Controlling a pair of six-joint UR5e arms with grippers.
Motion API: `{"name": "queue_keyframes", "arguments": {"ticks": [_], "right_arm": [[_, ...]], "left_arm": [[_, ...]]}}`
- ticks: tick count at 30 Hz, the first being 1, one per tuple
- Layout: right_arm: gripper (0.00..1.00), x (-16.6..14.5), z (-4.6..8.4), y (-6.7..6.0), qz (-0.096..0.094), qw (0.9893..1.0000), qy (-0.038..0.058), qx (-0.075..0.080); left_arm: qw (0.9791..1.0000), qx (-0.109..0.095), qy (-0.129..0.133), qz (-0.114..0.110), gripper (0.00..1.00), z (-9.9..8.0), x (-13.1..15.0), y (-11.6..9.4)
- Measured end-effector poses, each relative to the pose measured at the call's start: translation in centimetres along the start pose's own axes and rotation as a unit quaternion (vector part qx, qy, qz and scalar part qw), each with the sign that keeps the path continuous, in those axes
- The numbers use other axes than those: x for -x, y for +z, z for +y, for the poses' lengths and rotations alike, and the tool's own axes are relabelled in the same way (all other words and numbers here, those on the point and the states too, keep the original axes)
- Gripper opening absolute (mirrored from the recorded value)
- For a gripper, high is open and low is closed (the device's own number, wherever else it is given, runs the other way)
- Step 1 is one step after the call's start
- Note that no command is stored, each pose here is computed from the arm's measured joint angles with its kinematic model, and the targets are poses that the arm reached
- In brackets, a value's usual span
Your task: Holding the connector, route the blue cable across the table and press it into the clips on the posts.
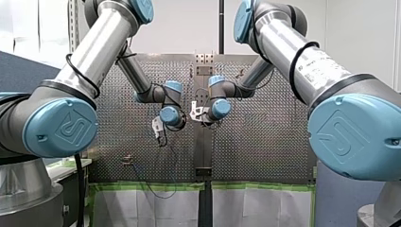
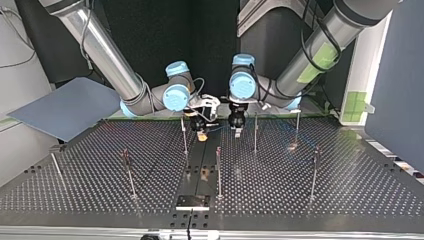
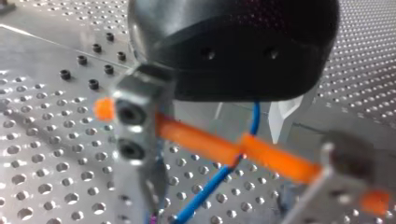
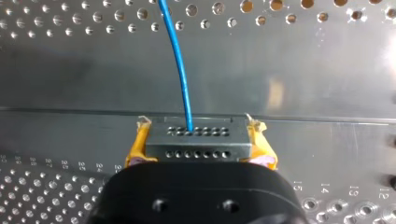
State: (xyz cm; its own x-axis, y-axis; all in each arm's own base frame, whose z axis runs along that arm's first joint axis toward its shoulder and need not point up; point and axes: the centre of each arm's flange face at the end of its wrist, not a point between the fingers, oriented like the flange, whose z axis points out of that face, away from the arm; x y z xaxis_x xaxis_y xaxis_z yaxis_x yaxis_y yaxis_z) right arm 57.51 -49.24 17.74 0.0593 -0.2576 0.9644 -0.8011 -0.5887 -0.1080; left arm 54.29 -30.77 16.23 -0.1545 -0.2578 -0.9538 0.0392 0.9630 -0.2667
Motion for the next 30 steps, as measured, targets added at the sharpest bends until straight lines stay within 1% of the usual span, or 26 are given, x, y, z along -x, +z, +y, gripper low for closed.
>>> {"name": "queue_keyframes", "arguments": {"ticks": [8, 9, 10, 12, 13, 14, 15, 16, 17, 20, 21, 26, 30], "right_arm": [[0.0, 0.0, 0.0, 0.0, 0.0, 1.0, 0.0003, 0.0], [0.0, 0.0, 0.0, 0.0, 0.0, 1.0, 0.0002, 0.0], [0.0, 0.0, 0.0, 0.0, 0.0, 1.0, 0.0002, 0.0], [0.0, 0.0, 0.0, 0.0, 0.0, 1.0, 0.0001, 0.0], [0.0, 0.0, 0.0, 0.0, 0.0, 1.0, 0.0001, -0.001], [0.0, 0.0, 0.0, 0.0, 0.0, 1.0, 0.0001, -0.001], [0.0, 0.0, 0.0, 0.0, 0.0, 1.0, 0.0, -0.001], [0.0, 0.0, 0.0, 0.0, 0.0, 1.0, 0.0, -0.001], [0.0, 0.0, -0.1, 0.0, 0.0, 1.0, -0.0001, -0.001], [0.0, 0.0, -0.1, 0.0, 0.0, 1.0, -0.0003, -0.001], [0.0, 0.0, -0.1, 0.0, 0.0, 1.0, -0.0007, -0.001], [0.0, 0.0, -0.3, -0.1, -0.001, 1.0, -0.0033, -0.003], [0.0, -0.5, -0.6, -0.6, -0.007, 1.0, -0.0062, -0.004]], "left_arm": [[0.9999, 0.012, 0.008, 0.006, 1.0, 0.0, -0.1, -0.2], [0.9998, 0.014, 0.01, 0.007, 0.84, 0.0, -0.1, -0.3], [0.9997, 0.018, 0.014, 0.008, 0.84, 0.1, -0.1, -0.3], [0.9994, 0.025, 0.021, 0.009, 0.59, 0.2, -0.2, -0.4], [0.9992, 0.03, 0.025, 0.009, 0.59, 0.3, -0.2, -0.5], [0.999, 0.033, 0.028, 0.009, 0.39, 0.3, -0.2, -0.5], [0.9989, 0.036, 0.03, 0.008, 0.27, 0.3, -0.2, -0.6], [0.9987, 0.038, 0.033, 0.007, 0.27, 0.3, -0.2, -0.6], [0.9986, 0.04, 0.035, 0.007, 0.21, 0.3, -0.2, -0.6], [0.9982, 0.044, 0.04, 0.006, 0.21, 0.3, -0.2, -0.7], [0.9982, 0.045, 0.04, 0.005, 0.0, 0.3, -0.2, -0.7], [0.998, 0.046, 0.042, 0.006, 0.0, 0.1, -0.1, -0.8], [0.9977, 0.049, 0.045, 0.012, 0.0, -0.1, 0.2, -1.3]]}}
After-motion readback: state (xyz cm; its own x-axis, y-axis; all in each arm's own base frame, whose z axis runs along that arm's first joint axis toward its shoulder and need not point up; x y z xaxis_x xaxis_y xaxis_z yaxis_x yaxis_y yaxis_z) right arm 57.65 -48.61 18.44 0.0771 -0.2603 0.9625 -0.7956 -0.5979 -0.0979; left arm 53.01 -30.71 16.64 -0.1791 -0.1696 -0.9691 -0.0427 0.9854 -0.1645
